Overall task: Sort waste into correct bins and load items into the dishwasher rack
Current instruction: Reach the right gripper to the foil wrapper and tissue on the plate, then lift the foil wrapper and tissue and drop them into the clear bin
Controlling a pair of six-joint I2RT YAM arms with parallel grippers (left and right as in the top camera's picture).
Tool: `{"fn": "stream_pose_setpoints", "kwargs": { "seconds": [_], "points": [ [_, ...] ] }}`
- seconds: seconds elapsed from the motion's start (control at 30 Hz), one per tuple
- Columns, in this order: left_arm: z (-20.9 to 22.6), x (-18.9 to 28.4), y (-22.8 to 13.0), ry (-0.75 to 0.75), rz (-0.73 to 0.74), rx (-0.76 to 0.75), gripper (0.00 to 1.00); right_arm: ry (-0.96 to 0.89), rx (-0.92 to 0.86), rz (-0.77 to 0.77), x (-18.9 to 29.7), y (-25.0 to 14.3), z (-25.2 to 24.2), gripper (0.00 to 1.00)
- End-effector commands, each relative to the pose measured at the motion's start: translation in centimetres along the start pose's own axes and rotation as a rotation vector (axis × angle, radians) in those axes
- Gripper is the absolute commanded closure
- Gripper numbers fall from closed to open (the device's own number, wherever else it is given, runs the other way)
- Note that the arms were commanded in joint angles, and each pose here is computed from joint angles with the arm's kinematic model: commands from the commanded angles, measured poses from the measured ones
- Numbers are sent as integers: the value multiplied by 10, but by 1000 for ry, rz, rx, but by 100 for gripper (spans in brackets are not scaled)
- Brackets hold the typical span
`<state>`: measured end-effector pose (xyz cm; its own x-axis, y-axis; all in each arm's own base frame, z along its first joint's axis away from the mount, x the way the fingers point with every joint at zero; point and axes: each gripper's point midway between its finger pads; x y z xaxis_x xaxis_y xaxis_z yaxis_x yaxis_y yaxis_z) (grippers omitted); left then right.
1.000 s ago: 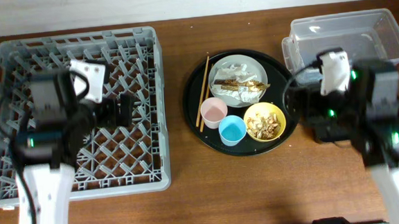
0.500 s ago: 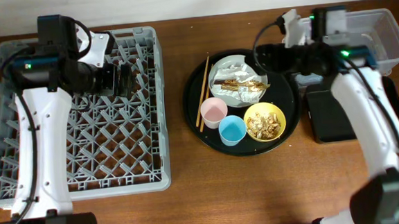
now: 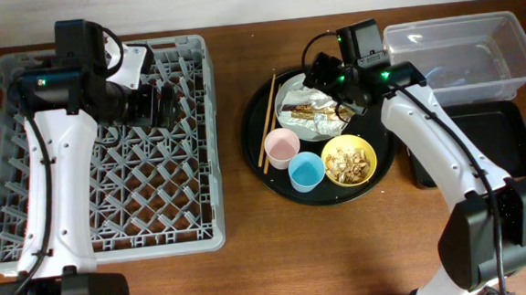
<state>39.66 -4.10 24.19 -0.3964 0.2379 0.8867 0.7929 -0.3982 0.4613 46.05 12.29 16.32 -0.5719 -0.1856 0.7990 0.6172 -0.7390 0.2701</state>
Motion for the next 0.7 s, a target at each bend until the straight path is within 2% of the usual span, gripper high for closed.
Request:
{"fn": "stream_pose_setpoints", "kwargs": {
  "seconds": [0.0,0.17,0.67],
  "points": [
    [-1,3,6,-10,-21,-16,1,-87,-216,-84,-20,9,-18,9],
    [-1,3,6,-10,-22,-16,1,-174,-301,-40,-61,-6,-41,10],
    [-1,3,6,-10,-21,-16,1,-241,-273,3,-140,-39,-68,10]
  ]
}}
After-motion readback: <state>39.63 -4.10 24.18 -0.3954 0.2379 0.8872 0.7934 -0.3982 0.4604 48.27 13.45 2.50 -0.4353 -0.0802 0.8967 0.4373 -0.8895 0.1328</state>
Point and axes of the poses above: each gripper's point midway between its finger pads, its own x axis back along the fingers, its own z axis along the line the jaws close on, y = z × x, and after that the axes turned 15 degrees about -x, right-handed
